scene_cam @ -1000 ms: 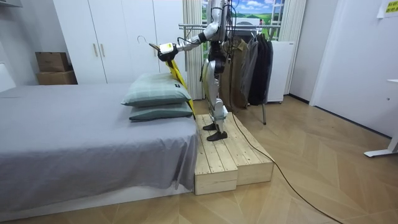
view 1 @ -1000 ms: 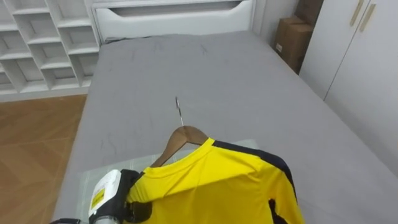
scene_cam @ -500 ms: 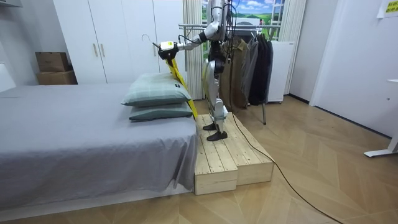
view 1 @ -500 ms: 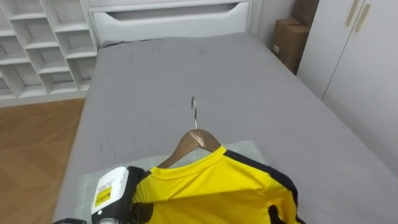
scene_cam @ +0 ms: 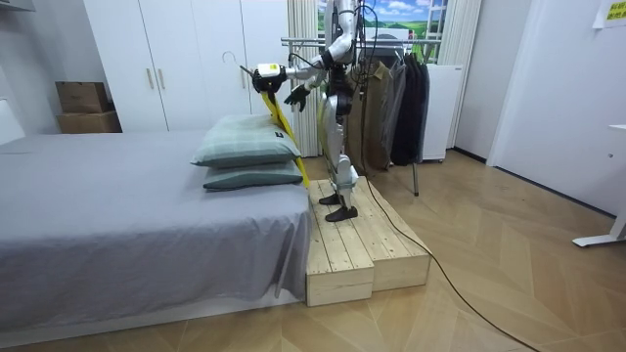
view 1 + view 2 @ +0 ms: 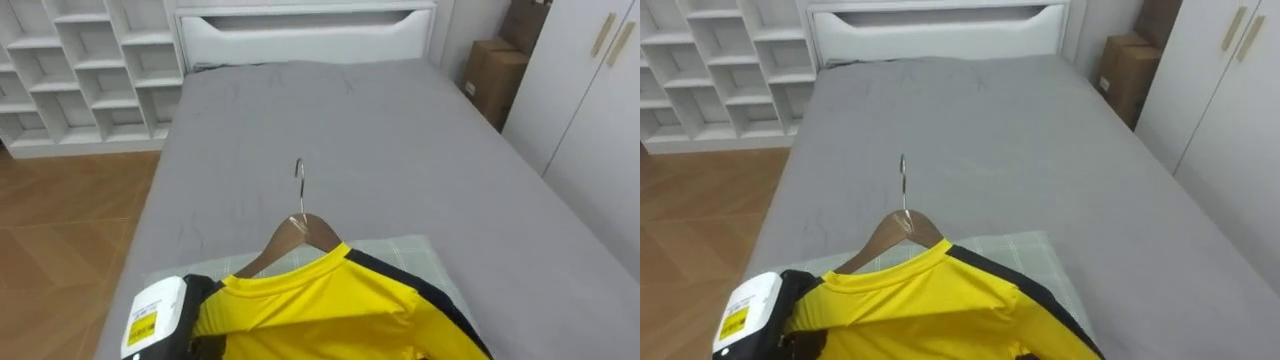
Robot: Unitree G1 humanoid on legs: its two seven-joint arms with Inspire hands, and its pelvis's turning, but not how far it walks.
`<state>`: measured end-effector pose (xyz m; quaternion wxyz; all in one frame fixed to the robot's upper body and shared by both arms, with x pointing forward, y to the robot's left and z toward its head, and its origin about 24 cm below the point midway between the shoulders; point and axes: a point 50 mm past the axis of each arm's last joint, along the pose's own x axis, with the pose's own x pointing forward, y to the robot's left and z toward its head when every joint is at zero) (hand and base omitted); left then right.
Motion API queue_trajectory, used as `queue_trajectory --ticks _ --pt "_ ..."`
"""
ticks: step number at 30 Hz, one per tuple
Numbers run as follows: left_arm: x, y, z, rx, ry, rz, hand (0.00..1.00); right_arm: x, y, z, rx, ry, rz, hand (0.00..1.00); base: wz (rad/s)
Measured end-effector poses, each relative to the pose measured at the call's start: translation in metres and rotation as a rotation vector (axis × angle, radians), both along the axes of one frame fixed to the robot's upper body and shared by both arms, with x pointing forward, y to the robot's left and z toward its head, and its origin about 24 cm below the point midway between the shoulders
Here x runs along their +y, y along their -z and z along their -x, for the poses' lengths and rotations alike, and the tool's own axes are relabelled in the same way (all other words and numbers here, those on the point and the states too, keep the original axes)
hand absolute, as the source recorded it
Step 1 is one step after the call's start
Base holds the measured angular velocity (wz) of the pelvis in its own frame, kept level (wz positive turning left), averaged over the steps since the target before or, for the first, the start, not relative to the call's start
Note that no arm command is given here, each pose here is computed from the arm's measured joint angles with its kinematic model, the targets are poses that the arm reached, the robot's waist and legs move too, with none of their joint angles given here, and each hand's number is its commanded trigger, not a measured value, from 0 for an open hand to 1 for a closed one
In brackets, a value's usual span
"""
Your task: Hang clothes
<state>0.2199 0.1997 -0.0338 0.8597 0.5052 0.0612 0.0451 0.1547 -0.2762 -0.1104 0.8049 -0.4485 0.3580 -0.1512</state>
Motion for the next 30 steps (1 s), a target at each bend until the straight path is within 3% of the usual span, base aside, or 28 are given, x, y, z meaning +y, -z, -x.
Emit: queue_trajectory --ticks 8,16,30 --pt "0.001 0.004 0.006 0.020 -0.004 -0.002 1.00 0.019 -0.048 -0.048 -0.292 -0.243 0.231 0.00 -0.01" --pt "-0.004 0.006 0.006 0.025 -0.013 0.008 1.00 0.043 -0.077 -0.064 -0.441 -0.435 0.370 0.00 0.00" --pt "-0.008 0.003 0.004 0.025 0.010 0.025 1.00 0.066 -0.098 -0.072 -0.576 -0.536 0.361 0.00 0.00"
